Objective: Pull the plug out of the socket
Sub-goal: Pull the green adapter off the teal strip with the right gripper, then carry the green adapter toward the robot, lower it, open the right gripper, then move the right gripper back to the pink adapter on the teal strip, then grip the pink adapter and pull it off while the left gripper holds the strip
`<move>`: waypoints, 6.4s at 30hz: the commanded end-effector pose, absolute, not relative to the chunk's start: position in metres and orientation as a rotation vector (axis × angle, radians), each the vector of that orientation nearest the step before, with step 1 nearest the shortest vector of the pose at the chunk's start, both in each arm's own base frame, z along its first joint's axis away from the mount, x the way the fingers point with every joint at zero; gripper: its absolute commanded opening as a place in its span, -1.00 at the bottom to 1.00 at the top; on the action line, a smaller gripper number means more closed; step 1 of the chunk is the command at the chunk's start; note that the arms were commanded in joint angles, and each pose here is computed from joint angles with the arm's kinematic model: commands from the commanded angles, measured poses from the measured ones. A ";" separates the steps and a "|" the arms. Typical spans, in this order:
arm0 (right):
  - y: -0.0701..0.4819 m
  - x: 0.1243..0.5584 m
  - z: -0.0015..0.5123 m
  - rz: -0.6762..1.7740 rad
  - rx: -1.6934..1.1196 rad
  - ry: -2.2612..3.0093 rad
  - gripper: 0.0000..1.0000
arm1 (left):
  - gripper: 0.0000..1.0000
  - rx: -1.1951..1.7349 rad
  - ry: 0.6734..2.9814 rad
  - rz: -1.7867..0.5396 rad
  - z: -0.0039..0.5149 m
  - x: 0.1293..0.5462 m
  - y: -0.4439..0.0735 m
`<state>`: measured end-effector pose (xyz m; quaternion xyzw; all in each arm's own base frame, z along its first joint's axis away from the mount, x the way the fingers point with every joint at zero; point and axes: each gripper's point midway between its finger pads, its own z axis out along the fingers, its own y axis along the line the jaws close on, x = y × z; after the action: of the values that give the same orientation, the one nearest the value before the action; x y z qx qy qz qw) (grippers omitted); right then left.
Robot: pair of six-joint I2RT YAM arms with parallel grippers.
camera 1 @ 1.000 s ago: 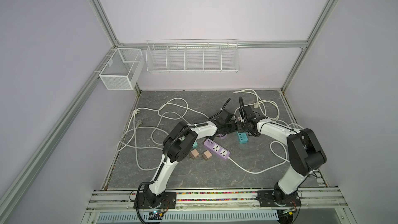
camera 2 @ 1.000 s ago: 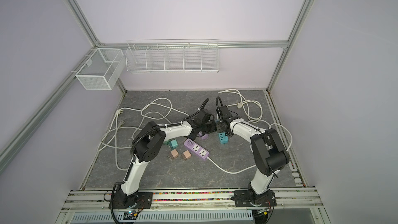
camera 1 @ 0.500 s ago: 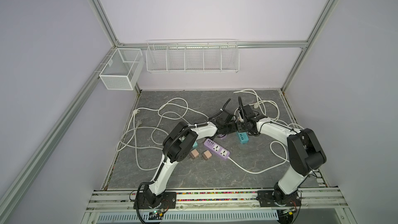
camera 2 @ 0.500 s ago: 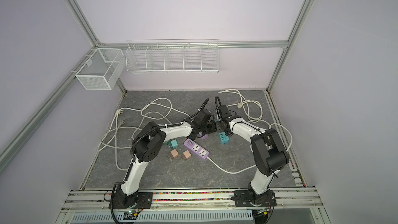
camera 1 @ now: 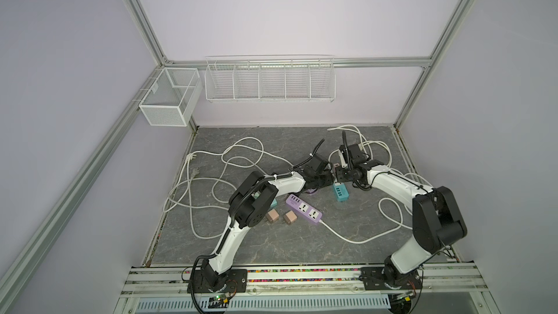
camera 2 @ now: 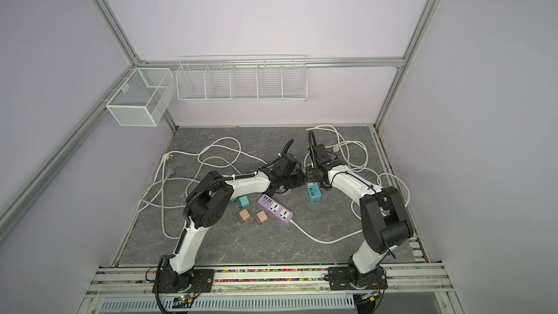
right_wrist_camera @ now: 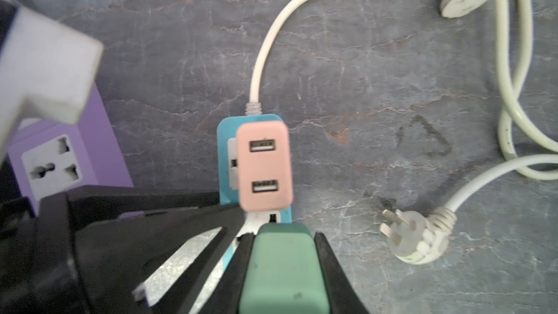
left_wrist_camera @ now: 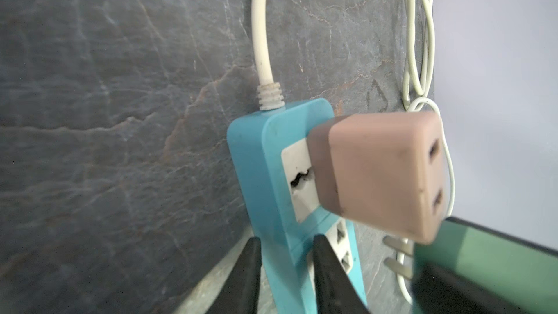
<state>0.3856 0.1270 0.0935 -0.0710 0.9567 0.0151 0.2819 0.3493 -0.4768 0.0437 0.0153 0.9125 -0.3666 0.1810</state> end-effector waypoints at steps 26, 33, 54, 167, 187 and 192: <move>0.146 0.308 0.159 0.637 -0.086 2.473 -0.70 | -0.22 0.046 2.385 -1.003 0.143 0.357 -0.419; 0.165 0.288 0.128 0.726 -0.051 2.504 -0.71 | -0.19 0.038 2.387 -0.941 0.144 0.345 -0.386; 0.240 0.292 0.067 1.006 0.086 2.528 -0.56 | -0.14 -0.042 2.391 -0.891 0.123 0.315 -0.339; 0.143 0.432 0.070 0.216 -0.146 2.664 -0.01 | -0.27 -0.029 2.602 -0.889 0.024 0.385 -0.467; 0.151 0.428 0.050 0.170 -0.210 2.708 -0.33 | -0.31 -0.043 2.611 -0.841 0.018 0.377 -0.456; 0.150 0.428 0.054 0.163 -0.210 2.700 -0.43 | -0.32 -0.044 2.611 -0.841 0.019 0.376 -0.456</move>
<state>0.4300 0.1499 0.0605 -0.0706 0.9700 0.0642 0.2236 0.3912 -0.4723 0.0475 -0.0096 0.9114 -0.3445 0.2247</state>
